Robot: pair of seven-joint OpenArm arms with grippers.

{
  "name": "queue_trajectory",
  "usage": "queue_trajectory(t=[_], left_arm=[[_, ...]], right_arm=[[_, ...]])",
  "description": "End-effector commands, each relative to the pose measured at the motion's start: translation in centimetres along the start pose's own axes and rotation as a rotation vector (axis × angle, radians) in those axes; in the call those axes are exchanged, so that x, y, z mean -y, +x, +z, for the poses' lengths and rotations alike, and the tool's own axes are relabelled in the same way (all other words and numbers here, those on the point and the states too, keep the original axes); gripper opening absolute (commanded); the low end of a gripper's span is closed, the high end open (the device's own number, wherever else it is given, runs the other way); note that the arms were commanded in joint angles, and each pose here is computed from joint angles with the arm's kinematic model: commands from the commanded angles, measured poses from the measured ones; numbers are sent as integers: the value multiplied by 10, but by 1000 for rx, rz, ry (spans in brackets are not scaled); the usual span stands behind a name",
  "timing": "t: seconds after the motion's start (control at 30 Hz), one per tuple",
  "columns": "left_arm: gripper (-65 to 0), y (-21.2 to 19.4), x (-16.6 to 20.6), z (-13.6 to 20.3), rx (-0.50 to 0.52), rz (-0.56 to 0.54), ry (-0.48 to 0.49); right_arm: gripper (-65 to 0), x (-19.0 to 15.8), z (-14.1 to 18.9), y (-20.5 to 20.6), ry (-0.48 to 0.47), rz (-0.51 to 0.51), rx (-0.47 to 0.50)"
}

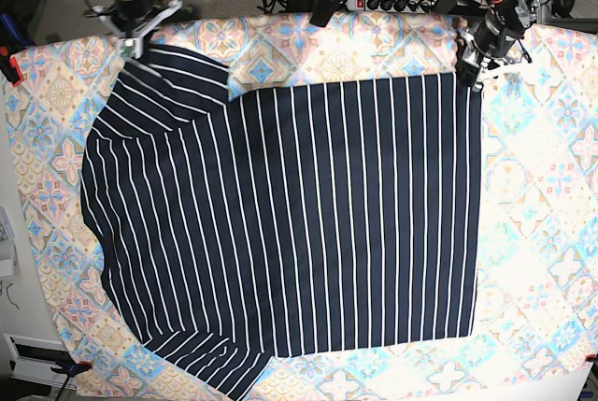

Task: Fold the T-shirt properly
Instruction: 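Pull the grasped shoulder corners with both grippers to straighten the shirt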

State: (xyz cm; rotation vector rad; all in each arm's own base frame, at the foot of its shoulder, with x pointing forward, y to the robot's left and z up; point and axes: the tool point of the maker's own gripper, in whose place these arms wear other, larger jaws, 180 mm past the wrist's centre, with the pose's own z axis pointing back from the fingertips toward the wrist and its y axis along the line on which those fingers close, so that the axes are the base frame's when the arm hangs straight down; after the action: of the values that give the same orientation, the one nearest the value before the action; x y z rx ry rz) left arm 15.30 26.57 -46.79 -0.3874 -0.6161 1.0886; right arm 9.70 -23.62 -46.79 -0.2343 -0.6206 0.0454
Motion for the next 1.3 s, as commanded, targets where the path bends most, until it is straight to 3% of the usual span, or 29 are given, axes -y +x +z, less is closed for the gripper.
queue_trajectory(t=[0.0,0.07,0.8,1.1,1.27], left_arm=[[-650,10,2,4,26,-19,-7],[-650,6,-6,8,18,-20,10],[-650,-8,-61,46,-37,-100,116],[-650,1,-45,52,-10,-148,78],[-650,21,-2,56,59,-216,-9]], right_arm=[[-629,-2,9,-8,9,4,-17],[-650,-2,14,-10,11,9,-19],[-649,-1,58,-64,36,54,-145],[-649,-1,64,-22,35,57,-38],[-649,-1,43,23,21,40,75]])
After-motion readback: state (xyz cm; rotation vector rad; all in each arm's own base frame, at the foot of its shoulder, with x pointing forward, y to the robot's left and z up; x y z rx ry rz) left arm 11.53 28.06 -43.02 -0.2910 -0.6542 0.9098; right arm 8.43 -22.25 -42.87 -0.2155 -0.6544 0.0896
